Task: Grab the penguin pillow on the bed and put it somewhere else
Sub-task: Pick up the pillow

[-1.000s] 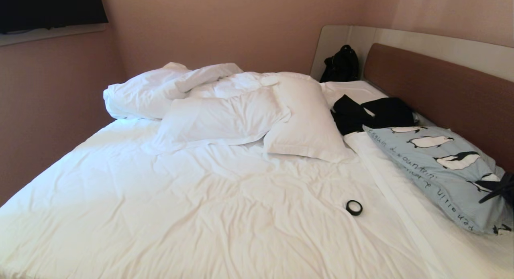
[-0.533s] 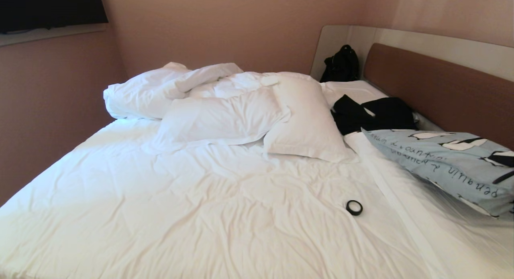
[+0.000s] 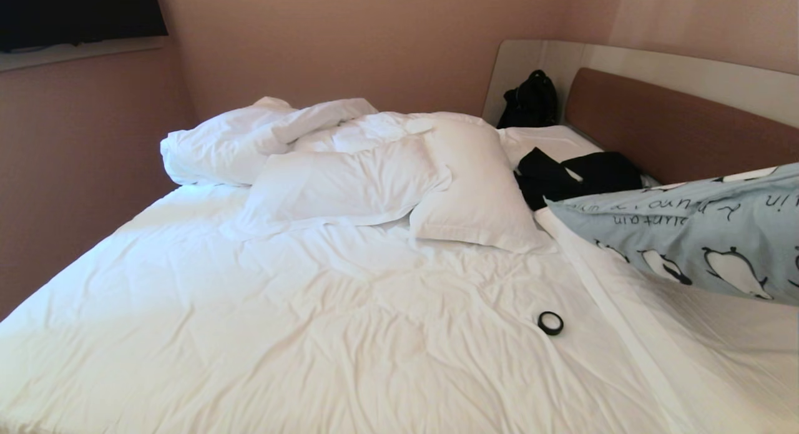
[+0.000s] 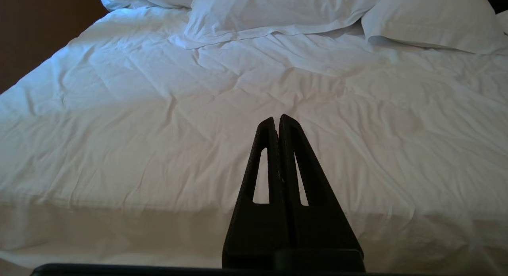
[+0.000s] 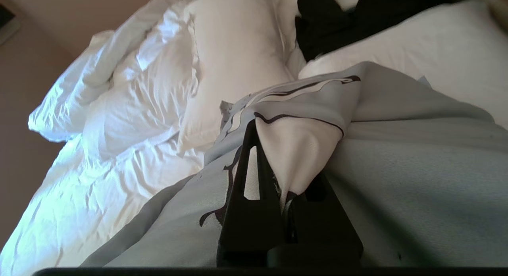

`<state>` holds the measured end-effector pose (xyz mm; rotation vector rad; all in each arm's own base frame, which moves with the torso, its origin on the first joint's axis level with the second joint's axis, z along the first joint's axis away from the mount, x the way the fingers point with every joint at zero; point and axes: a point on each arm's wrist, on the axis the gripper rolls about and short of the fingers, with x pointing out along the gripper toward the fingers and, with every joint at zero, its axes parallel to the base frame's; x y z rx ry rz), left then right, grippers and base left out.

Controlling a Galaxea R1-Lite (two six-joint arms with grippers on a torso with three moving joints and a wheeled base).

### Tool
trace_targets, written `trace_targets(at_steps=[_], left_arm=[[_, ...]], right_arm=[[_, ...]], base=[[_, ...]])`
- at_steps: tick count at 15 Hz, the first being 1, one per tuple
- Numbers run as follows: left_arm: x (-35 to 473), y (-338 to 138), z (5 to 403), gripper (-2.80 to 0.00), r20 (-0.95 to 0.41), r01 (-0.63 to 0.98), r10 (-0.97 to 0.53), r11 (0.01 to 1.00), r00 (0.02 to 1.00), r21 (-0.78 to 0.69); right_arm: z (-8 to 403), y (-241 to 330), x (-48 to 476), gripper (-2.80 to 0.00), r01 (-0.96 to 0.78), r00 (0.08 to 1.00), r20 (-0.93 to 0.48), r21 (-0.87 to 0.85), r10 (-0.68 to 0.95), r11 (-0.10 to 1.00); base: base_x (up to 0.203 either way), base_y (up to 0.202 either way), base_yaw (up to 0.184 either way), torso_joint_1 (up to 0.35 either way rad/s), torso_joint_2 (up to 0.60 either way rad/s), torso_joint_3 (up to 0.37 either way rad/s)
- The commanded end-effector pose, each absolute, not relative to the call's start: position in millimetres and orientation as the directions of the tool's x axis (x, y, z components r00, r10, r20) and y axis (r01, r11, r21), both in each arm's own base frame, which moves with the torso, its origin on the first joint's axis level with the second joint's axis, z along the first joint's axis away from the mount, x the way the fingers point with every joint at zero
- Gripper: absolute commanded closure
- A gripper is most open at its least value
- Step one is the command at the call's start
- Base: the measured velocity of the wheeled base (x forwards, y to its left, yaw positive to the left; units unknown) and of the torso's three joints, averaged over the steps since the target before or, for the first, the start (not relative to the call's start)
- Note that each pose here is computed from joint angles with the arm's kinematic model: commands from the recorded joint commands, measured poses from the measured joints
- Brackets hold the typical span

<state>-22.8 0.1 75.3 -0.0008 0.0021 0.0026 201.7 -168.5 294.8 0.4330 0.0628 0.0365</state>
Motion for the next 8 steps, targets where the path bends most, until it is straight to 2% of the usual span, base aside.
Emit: trace_targets(at_steps=[1, 4, 8], left_arm=[[-23, 0, 75, 0.0, -0.003, -0.003, 0.003, 1.0, 1.0, -0.002], [-23, 0, 75, 0.0, -0.003, -0.004, 0.004, 1.0, 1.0, -0.002], [-23, 0, 75, 0.0, -0.003, -0.003, 0.003, 1.0, 1.0, 0.003]], right_arm=[[313, -139, 164, 0.0, 0.249, 0.968, -0.083, 0.423, -0.236, 0.871], [314, -122, 143, 0.0, 0.371, 0.928, -0.138, 0.432, -0.346, 0.822], [308, -101, 119, 0.0, 0.376, 0.926, -0.144, 0.43, -0.349, 0.821]], base=[[0.0, 0.0, 0.0, 0.0, 0.0, 0.0], [0.0, 0.0, 0.0, 0.0, 0.0, 0.0], [0.0, 0.0, 0.0, 0.0, 0.0, 0.0]])
